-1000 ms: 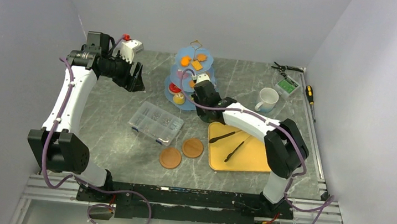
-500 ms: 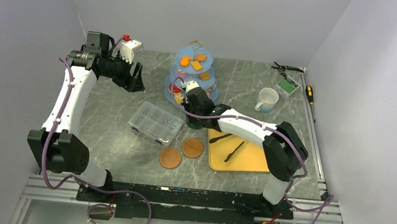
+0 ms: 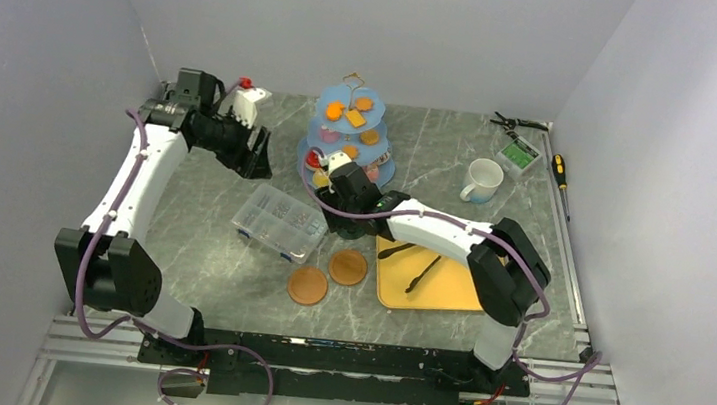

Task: Serve the afternoon tea

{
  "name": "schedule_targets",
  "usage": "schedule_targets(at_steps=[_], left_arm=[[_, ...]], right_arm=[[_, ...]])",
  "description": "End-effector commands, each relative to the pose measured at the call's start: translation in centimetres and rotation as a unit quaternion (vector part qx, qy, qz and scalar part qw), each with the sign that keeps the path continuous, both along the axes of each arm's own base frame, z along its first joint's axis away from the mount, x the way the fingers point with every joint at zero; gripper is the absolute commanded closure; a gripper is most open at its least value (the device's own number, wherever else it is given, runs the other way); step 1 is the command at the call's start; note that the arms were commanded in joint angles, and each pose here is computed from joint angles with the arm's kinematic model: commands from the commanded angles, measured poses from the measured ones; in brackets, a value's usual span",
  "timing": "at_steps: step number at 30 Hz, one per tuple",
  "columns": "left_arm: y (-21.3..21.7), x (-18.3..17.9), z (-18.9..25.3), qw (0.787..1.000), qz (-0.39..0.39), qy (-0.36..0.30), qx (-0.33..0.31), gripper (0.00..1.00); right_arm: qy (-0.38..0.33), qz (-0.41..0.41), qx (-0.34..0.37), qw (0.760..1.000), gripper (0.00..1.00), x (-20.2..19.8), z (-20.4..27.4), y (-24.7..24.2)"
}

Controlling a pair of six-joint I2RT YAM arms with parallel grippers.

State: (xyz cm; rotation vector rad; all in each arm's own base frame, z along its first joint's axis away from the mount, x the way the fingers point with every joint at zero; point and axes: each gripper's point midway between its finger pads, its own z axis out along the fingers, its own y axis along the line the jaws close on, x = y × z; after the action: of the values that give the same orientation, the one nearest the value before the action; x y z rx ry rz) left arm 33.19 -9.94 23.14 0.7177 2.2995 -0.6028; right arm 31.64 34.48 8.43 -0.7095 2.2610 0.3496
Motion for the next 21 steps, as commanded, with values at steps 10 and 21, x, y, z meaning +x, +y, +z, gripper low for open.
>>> schedule_targets(at_steps=[10,21], left_arm=[[-8.6,0.1,-4.4,0.997,-0.069,0.035,0.028,0.28],[-16.2,2.4,-10.6,0.989,-0.107,0.093,0.048,0.31]], right_arm=[[-0.108,0.040,0.128,0.985,0.12,-2.1,14.0,-2.7],[-0.125,-0.133,0.161,0.970,0.10,-2.6,12.3,-16.0]])
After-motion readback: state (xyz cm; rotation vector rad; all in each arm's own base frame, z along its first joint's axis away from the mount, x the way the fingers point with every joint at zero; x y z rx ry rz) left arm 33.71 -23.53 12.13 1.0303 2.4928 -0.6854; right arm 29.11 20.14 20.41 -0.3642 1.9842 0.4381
